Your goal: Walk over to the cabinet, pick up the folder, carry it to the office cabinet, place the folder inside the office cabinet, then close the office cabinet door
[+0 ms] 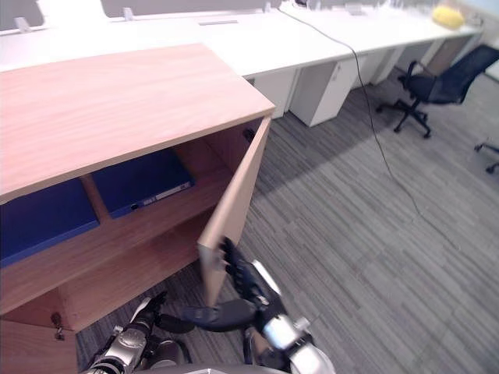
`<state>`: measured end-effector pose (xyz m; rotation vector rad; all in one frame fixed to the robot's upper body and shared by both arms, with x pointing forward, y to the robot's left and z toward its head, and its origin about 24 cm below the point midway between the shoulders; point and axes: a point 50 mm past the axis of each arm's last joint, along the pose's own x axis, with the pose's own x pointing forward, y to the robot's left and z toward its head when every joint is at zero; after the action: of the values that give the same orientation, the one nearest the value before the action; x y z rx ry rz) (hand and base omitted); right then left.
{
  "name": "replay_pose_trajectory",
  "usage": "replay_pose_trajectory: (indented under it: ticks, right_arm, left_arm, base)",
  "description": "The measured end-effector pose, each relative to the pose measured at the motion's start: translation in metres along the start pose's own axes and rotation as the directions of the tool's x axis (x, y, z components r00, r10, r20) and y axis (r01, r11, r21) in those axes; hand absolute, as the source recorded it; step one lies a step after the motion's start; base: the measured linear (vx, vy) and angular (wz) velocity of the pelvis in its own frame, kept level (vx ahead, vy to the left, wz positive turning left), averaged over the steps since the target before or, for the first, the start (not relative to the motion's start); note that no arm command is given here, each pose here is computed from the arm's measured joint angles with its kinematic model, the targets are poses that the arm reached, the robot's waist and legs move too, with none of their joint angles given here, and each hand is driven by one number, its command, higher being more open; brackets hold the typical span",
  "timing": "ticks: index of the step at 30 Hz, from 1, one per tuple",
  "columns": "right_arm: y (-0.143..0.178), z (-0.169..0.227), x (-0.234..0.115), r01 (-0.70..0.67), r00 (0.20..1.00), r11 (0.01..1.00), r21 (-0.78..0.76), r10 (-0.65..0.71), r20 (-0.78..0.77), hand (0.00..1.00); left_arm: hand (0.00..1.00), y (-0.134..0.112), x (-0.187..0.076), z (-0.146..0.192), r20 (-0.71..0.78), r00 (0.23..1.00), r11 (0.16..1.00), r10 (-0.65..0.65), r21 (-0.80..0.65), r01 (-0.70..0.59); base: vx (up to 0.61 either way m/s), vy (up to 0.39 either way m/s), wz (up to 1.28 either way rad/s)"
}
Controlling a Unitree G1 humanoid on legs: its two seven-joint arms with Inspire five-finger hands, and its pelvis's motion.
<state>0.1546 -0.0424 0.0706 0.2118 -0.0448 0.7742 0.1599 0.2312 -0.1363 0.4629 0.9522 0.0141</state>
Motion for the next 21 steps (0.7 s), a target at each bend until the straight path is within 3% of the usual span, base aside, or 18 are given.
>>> replay_pose_trajectory:
  ticks: [3,8,12,16,21]
  right_arm:
    - [0.005,0.041,0.041,-0.133,0.966,0.984,-0.116,0.155,0.209,1.00]
    - [-0.008,0.042,0.092,-0.134,0.968,0.966,-0.221,0.175,0.181,1.00]
    - [-0.065,0.029,0.128,0.106,0.993,0.954,-0.281,-0.089,0.072,1.00]
    - [-0.092,0.033,0.144,0.220,0.975,0.923,-0.316,-0.218,0.044,1.00]
    - [-0.116,0.041,0.136,0.345,0.938,0.893,-0.290,-0.335,0.086,1.00]
  left_arm:
    - [1.00,-0.011,0.000,0.005,0.006,1.000,0.999,-0.011,-0.037,0.011]
    - [1.00,-0.007,0.000,0.010,0.035,0.999,0.998,0.012,-0.055,-0.010]
    - [1.00,-0.006,-0.001,0.017,0.067,0.996,0.988,0.050,-0.146,-0.039]
    - [1.00,-0.004,-0.004,0.012,0.063,0.994,0.973,0.085,-0.221,-0.069]
    - [1.00,-0.004,-0.012,-0.018,-0.014,0.995,0.965,0.098,-0.244,-0.098]
  base:
    - [-0.04,0.070,0.46]
    - [0.02,0.006,0.64]
    - [0.09,-0.011,0.69]
    - [0.11,0.012,0.53]
    - [0.04,0.052,0.34]
